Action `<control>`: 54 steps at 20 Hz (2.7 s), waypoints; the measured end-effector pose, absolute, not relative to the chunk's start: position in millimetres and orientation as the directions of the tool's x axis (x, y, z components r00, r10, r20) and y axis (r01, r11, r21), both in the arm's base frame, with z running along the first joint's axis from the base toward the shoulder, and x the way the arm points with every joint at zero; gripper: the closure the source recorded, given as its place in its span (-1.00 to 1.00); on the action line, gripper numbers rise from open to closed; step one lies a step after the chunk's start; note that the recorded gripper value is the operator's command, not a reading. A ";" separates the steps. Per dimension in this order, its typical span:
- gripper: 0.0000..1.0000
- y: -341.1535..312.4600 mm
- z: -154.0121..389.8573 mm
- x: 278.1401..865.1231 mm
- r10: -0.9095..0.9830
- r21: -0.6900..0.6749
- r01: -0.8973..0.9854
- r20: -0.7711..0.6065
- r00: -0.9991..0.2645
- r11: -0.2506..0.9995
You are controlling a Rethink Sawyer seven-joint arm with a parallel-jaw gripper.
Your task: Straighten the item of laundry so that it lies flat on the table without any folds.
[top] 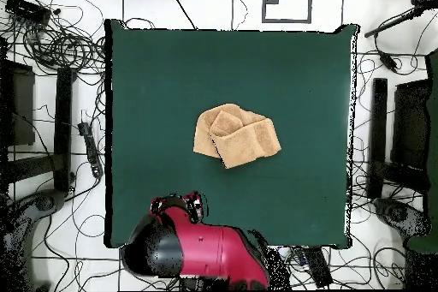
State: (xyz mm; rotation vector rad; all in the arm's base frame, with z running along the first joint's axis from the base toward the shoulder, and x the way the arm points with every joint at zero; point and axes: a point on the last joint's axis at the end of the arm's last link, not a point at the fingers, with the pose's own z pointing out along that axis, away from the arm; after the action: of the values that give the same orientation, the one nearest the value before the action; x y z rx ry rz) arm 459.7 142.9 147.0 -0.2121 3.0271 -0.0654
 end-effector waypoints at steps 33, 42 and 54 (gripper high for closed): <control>-1.00 138.0 -38.1 349.1 -0.144 -0.020 -0.152 0.203 -0.968 0.988; -1.00 137.9 -38.9 348.1 -0.144 -0.020 -0.152 0.206 -0.968 0.988; -1.00 137.9 -38.9 348.1 -0.144 -0.020 -0.152 0.206 -0.968 0.988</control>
State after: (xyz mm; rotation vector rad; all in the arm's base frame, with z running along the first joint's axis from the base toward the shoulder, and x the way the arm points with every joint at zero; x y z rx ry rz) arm 348.1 137.9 -38.9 -0.2509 3.3371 -0.0599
